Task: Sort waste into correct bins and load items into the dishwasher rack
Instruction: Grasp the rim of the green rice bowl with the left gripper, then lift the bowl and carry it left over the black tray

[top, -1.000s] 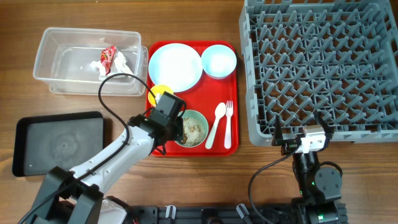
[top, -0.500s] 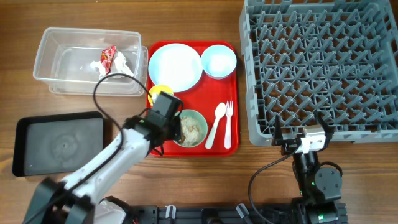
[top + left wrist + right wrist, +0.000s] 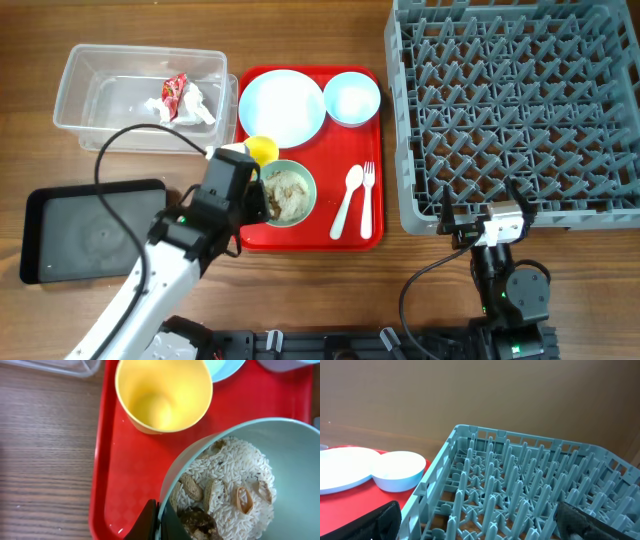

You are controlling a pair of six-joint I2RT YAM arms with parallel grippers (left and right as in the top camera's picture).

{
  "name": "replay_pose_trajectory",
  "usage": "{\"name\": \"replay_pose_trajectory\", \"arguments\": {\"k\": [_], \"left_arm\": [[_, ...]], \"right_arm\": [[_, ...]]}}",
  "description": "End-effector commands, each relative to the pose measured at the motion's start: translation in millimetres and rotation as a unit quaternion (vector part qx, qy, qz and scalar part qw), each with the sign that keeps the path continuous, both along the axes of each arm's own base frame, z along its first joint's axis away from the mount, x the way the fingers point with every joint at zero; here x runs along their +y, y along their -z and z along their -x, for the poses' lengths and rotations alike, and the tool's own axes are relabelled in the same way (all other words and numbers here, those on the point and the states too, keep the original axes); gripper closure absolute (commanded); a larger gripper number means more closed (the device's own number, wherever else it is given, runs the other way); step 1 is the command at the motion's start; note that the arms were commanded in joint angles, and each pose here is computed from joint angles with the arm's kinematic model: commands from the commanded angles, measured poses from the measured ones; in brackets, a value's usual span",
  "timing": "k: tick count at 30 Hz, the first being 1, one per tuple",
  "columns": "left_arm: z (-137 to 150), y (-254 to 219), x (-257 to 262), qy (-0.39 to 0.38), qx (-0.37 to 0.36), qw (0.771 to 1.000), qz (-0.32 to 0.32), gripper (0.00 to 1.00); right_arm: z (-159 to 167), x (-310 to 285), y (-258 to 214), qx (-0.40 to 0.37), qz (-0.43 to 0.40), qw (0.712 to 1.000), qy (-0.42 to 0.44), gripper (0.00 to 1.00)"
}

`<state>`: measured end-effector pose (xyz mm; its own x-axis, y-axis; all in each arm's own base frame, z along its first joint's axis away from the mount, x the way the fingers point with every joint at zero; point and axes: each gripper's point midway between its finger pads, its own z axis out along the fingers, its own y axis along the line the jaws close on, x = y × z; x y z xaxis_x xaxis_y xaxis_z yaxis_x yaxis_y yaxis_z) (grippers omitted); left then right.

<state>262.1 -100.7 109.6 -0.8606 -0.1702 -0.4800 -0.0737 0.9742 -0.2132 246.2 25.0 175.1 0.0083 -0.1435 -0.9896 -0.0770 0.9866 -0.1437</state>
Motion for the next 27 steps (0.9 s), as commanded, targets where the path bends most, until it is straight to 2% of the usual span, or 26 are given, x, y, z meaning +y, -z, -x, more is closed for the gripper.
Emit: {"name": "replay_pose_trajectory", "arguments": {"k": [1, 13, 21, 27], "left_arm": [[-0.7, -29.9, 14.9, -0.026, -0.041, 0.999, 0.001, 0.96], [11.9, -87.7, 110.2, -0.153, -0.080, 0.978, -0.114, 0.96], [19.5, -92.0, 175.2, -0.274, -0.068, 0.951, -0.125, 0.96], [38.4, -78.9, 219.8, -0.369, -0.024, 0.919, -0.134, 0.96]], "right_arm": [[0.7, 3.2, -2.2, -0.006, 0.005, 1.000, -0.009, 0.00], [0.7, 3.2, -2.2, -0.006, 0.005, 1.000, -0.009, 0.00], [0.7, 3.2, -2.2, -0.006, 0.005, 1.000, -0.009, 0.00], [0.7, 3.2, -2.2, -0.006, 0.005, 1.000, -0.009, 0.00]]}}
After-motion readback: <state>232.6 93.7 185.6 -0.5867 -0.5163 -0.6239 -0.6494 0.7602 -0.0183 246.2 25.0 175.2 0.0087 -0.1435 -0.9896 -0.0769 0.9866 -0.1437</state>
